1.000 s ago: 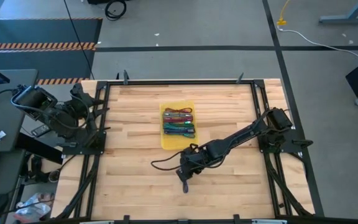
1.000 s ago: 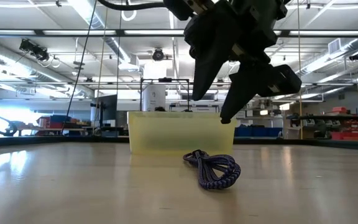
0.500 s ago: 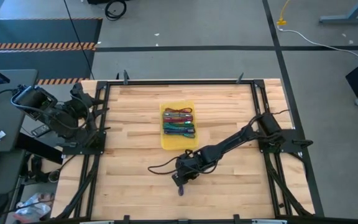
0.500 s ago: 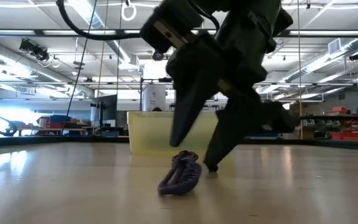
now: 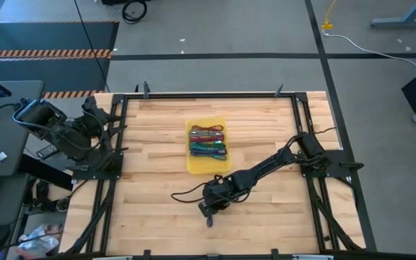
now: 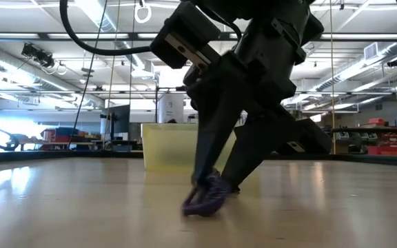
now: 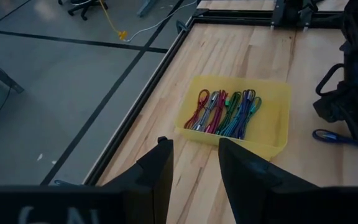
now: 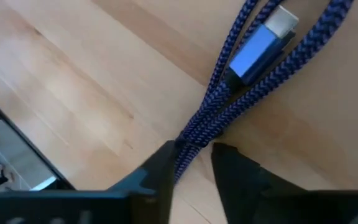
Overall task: Pick and place USB-C Cables
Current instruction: Put the dark blue charger cable into the yellow bin
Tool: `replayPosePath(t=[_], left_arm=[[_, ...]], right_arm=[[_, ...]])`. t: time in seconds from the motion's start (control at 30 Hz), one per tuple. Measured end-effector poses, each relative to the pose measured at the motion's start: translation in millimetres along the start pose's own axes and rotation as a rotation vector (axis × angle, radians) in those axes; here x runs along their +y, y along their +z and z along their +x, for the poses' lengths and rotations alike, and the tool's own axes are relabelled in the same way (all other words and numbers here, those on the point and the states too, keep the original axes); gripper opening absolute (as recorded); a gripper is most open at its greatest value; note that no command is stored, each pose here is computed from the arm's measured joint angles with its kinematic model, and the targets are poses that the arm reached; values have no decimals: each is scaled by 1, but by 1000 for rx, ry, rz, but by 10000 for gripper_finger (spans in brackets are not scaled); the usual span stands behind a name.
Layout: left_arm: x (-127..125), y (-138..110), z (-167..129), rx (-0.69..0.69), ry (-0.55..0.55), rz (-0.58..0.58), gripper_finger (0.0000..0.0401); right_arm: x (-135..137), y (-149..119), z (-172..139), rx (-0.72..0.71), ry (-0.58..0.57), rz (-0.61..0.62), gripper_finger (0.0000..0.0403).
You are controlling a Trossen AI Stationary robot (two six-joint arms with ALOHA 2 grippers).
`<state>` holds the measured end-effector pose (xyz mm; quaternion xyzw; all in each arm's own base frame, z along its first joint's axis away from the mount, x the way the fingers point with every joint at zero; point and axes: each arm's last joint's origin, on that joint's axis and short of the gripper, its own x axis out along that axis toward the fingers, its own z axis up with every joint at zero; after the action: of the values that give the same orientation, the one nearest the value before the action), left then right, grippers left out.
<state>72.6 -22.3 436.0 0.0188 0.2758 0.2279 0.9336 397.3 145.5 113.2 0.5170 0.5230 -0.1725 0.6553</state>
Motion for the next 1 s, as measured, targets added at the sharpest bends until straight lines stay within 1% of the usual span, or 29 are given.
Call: replayPosePath(t=[0.1, 0.2, 0.23, 0.47, 0.53, 0.6, 0.67, 0.8, 0.9, 1.0], left_arm=[[0, 0, 0, 0, 0, -2, 134], [0, 0, 0, 0, 0, -2, 134], [0, 0, 0, 0, 0, -1, 134], [0, 0, 0, 0, 0, -2, 134], [0, 0, 0, 0, 0, -2, 134], [0, 0, 0, 0, 0, -3, 134], [0, 0, 0, 0, 0, -2, 134], [0, 0, 0, 0, -1, -3, 134], [0, 0, 0, 0, -1, -6, 134], [0, 0, 0, 0, 0, -10, 134]], right_arm=[[-2, 0, 0, -7, -15, 0, 78], [-3, -1, 1, -19, -26, -30, 25], [-3, -2, 1, -25, -29, -41, 16], [-3, -9, -3, 7, -51, -66, 7], [0, -12, -12, 2, -37, -78, 5], [2, -14, -26, -21, -66, -92, 2], [16, -14, -47, -70, -48, -126, 2], [54, -14, -121, -194, 6, -222, 1], [70, -12, -171, -313, -26, -303, 1], [83, -12, -235, -452, 10, -384, 0]])
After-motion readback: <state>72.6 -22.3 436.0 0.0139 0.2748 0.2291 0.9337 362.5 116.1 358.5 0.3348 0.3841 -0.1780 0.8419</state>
